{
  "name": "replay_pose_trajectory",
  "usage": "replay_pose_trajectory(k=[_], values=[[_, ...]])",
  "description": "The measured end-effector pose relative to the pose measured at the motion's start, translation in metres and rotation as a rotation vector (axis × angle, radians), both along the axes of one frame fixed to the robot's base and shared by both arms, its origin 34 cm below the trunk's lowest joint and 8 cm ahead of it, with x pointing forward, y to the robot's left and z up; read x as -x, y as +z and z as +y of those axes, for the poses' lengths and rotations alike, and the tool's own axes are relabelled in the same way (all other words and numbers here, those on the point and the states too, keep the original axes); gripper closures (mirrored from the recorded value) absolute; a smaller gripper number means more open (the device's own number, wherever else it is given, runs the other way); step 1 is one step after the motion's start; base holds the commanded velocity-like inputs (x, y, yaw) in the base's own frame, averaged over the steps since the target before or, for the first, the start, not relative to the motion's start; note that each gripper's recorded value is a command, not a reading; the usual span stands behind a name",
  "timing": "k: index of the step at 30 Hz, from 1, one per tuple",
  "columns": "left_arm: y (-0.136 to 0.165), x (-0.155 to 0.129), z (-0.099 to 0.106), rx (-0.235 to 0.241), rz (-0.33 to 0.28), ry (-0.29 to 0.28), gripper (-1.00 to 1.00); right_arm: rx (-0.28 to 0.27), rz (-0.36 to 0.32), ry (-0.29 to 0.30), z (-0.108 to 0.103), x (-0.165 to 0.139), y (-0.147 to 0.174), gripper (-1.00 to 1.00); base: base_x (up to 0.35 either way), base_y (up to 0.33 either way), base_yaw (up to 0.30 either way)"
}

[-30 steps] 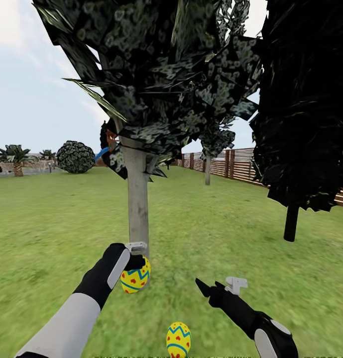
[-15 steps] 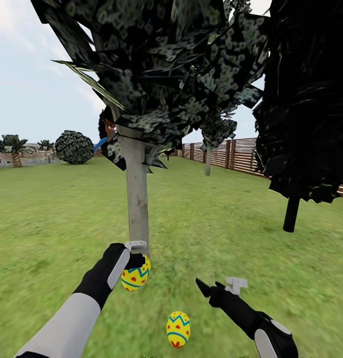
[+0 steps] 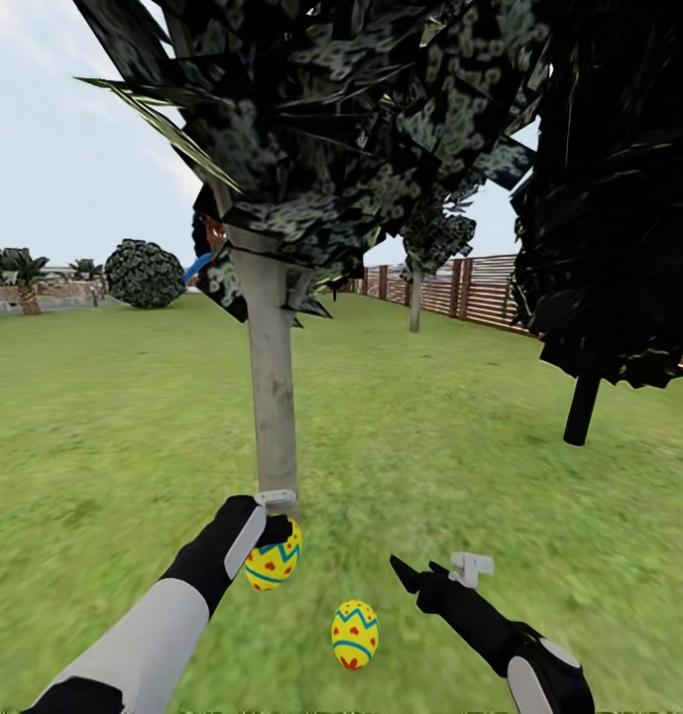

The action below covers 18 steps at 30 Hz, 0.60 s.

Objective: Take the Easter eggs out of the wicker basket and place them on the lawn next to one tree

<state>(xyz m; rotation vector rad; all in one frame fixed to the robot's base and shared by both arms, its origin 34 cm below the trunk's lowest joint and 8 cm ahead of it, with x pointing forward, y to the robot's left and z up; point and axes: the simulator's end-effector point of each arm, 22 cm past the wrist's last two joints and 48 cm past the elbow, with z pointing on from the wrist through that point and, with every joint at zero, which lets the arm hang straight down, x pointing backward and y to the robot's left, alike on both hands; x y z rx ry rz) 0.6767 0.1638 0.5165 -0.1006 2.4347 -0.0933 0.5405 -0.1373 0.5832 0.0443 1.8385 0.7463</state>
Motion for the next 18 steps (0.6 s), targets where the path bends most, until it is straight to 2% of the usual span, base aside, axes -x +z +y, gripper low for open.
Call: replay_pose_trajectory(k=[3,18], values=[[-0.004,-0.005,0.002,0.001,-0.016,0.011,1.00,0.000,0.013,-0.001,-0.001,-0.001,-0.006,-1.00,0.000,0.000,0.000],[-0.048,-0.008,0.005,0.004,0.016,0.035,1.00,-0.002,0.073,0.000,0.000,-0.005,-0.036,-1.00,0.000,0.000,0.000]])
